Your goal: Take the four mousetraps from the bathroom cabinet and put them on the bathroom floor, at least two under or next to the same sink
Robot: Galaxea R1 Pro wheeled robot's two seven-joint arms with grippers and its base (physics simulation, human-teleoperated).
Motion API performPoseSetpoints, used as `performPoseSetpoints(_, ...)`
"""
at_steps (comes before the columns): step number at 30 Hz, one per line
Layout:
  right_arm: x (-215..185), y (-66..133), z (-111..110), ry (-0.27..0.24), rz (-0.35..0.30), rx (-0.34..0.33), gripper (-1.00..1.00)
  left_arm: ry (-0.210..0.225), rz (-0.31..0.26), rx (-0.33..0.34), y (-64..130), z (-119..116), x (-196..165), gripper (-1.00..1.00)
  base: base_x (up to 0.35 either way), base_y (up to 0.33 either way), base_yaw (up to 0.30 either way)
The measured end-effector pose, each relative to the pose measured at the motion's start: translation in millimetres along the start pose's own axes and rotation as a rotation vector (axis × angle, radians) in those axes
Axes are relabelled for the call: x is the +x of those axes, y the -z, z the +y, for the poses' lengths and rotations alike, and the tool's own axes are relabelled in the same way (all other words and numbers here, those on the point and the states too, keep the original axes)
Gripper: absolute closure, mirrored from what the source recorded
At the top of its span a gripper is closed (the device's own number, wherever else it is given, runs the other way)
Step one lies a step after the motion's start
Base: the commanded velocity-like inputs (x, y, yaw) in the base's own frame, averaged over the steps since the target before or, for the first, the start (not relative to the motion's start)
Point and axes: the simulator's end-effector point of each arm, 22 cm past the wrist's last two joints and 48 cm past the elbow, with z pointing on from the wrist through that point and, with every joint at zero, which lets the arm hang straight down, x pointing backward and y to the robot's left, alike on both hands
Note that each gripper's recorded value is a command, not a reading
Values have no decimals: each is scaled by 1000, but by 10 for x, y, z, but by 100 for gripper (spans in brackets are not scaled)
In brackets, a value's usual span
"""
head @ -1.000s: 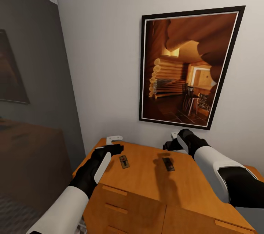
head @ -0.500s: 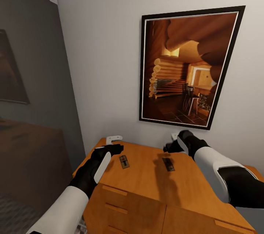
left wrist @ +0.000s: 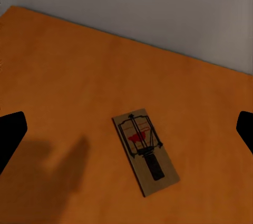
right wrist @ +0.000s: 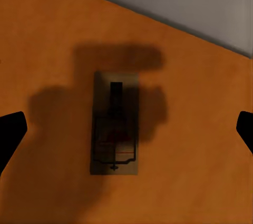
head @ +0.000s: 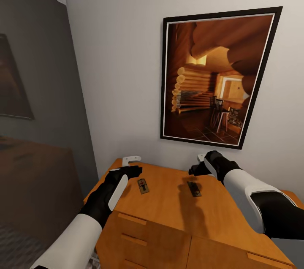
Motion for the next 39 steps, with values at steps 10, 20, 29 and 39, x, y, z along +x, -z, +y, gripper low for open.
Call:
performPoseSetpoints(10, -9, 2, -63, -1, -7, 8, -100, 0, 0, -1, -1, 5, 2, -100, 0, 0, 0)
performPoseSetpoints(20, -4, -44, -60, -2, -5, 8, -100, 0, 0, -2, -43, 22, 18, -100, 0, 0, 0)
performPoseSetpoints(29, -4, -116, -31, -9, -8, -1, -100, 0, 0, -2, -107, 34, 50, -100, 0, 0, 0)
performPoseSetpoints(39, 13, -206, 19, -8, -6, -9, -100, 2, -1, -2, -179, 49, 92, -100, 0, 0, 0)
